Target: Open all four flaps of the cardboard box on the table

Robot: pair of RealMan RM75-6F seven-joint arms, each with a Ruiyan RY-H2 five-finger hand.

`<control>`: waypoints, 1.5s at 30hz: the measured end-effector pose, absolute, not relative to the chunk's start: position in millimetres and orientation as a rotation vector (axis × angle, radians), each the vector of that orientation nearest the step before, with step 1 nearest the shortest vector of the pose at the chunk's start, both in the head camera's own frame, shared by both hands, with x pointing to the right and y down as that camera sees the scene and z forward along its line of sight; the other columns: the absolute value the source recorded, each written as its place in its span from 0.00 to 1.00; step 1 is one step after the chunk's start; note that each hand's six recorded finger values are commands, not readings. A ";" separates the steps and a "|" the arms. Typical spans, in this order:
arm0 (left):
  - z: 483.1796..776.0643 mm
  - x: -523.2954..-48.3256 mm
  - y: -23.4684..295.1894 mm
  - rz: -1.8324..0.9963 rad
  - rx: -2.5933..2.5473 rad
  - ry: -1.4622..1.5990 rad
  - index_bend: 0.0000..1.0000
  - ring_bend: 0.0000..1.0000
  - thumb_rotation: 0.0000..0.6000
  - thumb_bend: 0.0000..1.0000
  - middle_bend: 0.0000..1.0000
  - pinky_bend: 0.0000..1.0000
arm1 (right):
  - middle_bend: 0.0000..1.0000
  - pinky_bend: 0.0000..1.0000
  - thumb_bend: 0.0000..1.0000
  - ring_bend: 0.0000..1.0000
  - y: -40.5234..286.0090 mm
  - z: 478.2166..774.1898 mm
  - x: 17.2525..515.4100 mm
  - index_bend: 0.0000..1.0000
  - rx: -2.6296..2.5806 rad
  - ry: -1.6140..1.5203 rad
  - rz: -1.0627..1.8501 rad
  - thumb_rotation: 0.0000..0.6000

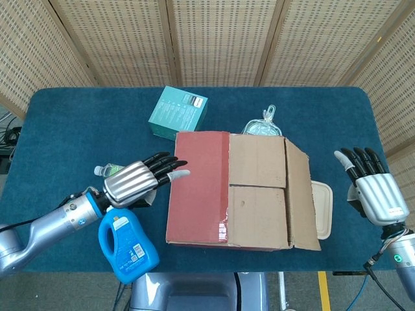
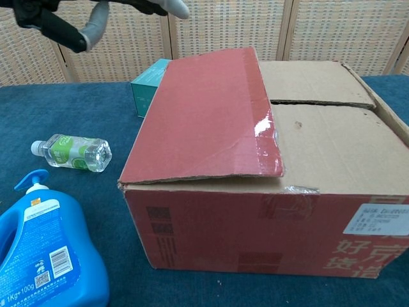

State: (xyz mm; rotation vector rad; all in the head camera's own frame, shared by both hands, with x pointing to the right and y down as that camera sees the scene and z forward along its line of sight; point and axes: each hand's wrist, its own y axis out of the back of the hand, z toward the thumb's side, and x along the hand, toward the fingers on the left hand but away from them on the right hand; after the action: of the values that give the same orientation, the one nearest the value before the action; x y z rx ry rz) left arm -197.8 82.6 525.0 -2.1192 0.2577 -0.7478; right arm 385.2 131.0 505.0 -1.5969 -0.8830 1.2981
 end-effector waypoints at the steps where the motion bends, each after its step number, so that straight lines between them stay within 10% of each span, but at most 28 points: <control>1: 524.6 -191.5 81.6 -0.736 -2.122 0.243 0.11 0.00 0.86 1.00 0.01 0.00 | 0.08 0.01 1.00 0.00 133.1 504.9 385.9 0.02 -1.597 -0.884 1.300 1.00; 24: 554.3 -60.9 80.4 -0.658 -2.188 -0.003 0.26 0.03 0.86 1.00 0.16 0.00 | 0.08 0.00 1.00 0.00 143.7 501.2 405.9 0.02 -1.589 -0.910 1.336 1.00; 45: 578.8 -55.8 79.8 -0.743 -2.139 -0.047 0.40 0.14 0.86 1.00 0.33 0.00 | 0.08 0.00 1.00 0.00 145.2 502.4 414.1 0.02 -1.588 -0.936 1.351 1.00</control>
State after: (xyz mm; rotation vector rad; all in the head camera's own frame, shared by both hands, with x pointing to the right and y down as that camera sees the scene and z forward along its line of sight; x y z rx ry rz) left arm -55.8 79.8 578.8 -2.1394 -0.0471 -0.7432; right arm 414.1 145.2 502.4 -1.5875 -0.9360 1.3513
